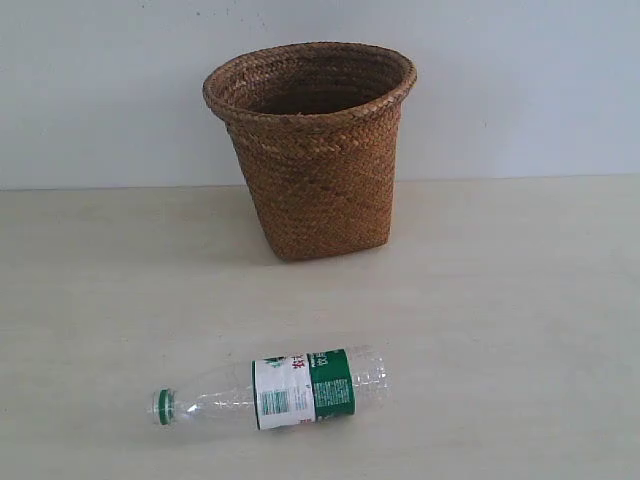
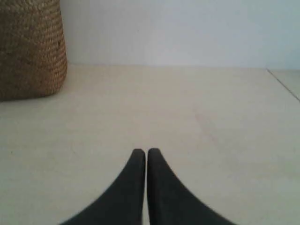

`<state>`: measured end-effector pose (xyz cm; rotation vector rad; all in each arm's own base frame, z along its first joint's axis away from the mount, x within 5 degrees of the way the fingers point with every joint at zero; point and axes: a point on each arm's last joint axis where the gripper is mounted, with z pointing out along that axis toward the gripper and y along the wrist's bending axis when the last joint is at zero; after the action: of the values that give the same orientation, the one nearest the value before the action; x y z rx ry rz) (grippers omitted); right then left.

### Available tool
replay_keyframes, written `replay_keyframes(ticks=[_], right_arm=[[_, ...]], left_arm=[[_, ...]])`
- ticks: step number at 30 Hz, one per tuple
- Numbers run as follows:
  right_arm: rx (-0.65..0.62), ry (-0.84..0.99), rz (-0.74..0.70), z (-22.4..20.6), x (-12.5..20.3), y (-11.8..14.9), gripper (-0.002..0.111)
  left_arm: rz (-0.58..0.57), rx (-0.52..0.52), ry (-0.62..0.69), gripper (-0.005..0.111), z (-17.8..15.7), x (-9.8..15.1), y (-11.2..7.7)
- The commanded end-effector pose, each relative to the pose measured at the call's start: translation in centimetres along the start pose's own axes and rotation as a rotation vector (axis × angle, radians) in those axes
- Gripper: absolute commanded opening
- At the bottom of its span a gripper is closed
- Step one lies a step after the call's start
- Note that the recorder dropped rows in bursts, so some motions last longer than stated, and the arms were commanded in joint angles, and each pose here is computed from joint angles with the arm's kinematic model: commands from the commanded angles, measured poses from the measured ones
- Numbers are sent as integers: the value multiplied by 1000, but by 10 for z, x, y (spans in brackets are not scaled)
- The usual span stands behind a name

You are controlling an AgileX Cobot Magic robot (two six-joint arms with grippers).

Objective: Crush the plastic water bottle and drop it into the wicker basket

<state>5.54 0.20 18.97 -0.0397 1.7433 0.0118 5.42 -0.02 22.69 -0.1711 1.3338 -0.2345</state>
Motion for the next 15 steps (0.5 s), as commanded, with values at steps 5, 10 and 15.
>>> replay_keyframes(ticks=[5,10,15], right_arm=[[18,-296,-3,-4,-26,-2,0],[11,-481,70,-11,-42,-2,0],[-37,-606,230,-17,-52,-3,0]], left_arm=[[-188,77,-267,4,-4,-24,-4],[-182,114,-318,4,-3,-48,-13],[-102,120,-270,4,15,-67,-21]])
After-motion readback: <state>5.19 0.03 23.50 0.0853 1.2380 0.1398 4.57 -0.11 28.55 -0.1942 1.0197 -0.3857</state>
